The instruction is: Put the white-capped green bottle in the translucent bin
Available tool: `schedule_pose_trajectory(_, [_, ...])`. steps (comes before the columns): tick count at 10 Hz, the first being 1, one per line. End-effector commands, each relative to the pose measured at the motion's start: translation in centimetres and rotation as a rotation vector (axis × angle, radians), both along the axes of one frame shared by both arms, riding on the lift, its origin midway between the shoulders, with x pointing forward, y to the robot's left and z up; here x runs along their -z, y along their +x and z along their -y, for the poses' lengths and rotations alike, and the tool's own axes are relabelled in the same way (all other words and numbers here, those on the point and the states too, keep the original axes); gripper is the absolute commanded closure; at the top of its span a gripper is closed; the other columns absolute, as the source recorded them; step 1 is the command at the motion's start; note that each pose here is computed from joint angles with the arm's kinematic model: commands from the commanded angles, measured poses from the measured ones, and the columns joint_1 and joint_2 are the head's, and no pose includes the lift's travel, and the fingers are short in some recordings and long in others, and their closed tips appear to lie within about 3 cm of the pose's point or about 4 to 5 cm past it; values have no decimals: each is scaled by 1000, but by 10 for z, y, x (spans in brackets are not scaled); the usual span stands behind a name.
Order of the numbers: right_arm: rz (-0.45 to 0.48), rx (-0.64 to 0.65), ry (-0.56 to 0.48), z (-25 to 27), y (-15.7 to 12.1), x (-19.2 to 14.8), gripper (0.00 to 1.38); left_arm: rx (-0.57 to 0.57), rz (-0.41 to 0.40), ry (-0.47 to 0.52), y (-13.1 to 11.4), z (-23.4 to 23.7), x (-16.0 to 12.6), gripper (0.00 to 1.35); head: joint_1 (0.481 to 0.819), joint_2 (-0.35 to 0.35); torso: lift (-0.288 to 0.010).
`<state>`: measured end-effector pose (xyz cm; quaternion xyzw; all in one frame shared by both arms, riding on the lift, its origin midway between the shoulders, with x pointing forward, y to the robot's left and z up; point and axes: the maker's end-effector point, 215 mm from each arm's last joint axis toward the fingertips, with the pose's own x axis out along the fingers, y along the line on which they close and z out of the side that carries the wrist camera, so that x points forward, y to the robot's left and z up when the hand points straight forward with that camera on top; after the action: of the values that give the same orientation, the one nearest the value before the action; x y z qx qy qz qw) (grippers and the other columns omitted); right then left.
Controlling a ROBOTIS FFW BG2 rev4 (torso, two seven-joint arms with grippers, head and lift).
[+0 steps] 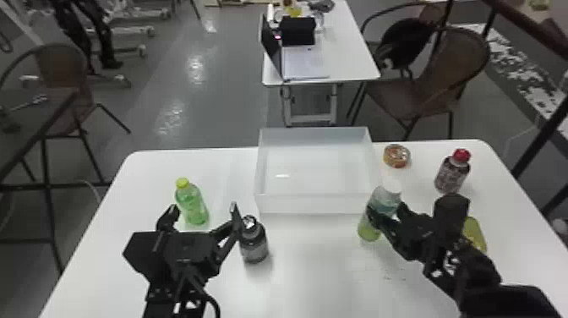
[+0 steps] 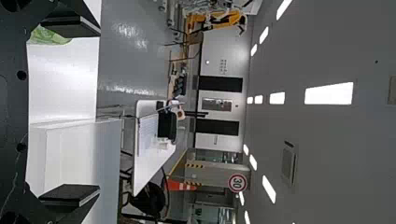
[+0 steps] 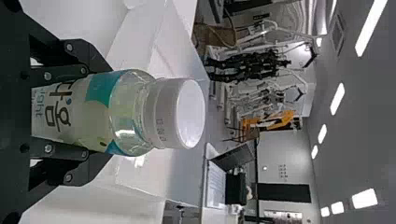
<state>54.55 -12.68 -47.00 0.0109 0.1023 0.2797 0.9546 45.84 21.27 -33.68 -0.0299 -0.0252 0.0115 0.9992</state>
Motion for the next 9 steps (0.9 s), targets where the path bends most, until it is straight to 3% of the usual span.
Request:
schedule_pose_trajectory(1, [85,-16,63,-16,20,-53,1059,6,0,2,2,2,-1,121,695,95,-18])
schedule_pose_trajectory(2, [134,-27,74,-23,38,-82,1059,8,-2,3,2,2,0,121,695,99,-18])
schedule_pose_trajectory(5, [223,-8,86,-15,79,-119,1059,15,-4,3,4,5,0,121,695,104,-18])
schedule_pose_trajectory(9, [219,-33,84,-17,105,-93,1059,15,-13,-29,4,5,6,121,695,96,-18])
